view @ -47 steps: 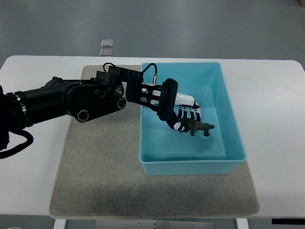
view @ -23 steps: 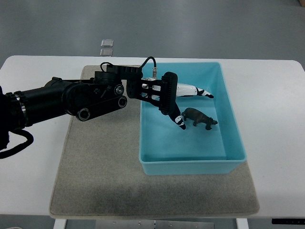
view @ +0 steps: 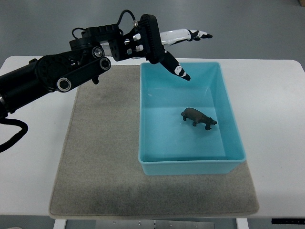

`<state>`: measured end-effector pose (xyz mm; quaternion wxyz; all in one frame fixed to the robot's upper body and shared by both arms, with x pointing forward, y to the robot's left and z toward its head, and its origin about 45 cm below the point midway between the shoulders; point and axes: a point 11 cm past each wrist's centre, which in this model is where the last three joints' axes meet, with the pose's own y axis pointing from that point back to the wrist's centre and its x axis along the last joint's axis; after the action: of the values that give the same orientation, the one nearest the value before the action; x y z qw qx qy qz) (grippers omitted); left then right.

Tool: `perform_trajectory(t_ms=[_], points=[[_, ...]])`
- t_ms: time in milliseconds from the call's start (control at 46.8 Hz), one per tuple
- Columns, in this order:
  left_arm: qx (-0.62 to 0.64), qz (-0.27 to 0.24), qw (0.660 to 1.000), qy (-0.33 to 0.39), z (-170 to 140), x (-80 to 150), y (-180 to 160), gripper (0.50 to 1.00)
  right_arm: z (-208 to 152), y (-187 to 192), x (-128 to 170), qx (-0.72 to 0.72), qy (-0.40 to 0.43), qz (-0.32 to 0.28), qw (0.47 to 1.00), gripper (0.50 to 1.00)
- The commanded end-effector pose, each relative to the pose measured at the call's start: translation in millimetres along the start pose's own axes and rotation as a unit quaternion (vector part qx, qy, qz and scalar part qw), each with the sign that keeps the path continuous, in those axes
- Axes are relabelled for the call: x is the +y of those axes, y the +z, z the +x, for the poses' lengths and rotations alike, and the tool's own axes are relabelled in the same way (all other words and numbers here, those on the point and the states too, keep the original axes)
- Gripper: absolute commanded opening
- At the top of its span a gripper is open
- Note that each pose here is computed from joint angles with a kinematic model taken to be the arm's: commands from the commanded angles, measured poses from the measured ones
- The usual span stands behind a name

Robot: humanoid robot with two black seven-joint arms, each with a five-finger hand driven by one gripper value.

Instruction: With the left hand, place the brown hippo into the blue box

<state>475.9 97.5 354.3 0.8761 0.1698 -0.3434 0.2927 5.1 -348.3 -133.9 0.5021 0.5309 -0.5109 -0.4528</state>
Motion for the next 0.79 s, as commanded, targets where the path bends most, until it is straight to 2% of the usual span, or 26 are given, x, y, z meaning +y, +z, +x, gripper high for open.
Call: perform_trajectory(t_ms=[0,150,299,363,556,770], points=[[0.044,-0.005,0.999,0.024,13.3,6.5,-2.0,0.994,-0.1,-0.1,0.0,0.0,0.0,0.0,1.0,0.936],[0.162,-0.011,0.984,0.077,40.3,25.2,-15.2,0.994,0.1,-0.1,0.0,0.0,0.0,0.0,1.0,0.936],[0.283,-0.019,0.949,0.136,70.4,50.8,-36.0,0.994,0.1,-0.1,0.0,0.0,0.0,0.0,1.0,0.936],[0.324,-0.017,0.933,0.156,74.2,61.3,-50.5,0.994,0.1,-0.1,0.0,0.0,0.0,0.0,1.0,0.936],[0.349,0.005,0.919,0.185,80.1,90.8,-81.1,0.994,0.1,-0.1,0.0,0.0,0.0,0.0,1.0,0.936],[0.365,0.034,0.901,0.232,91.1,112.8,-113.1,0.994,-0.1,-0.1,0.0,0.0,0.0,0.0,1.0,0.936]])
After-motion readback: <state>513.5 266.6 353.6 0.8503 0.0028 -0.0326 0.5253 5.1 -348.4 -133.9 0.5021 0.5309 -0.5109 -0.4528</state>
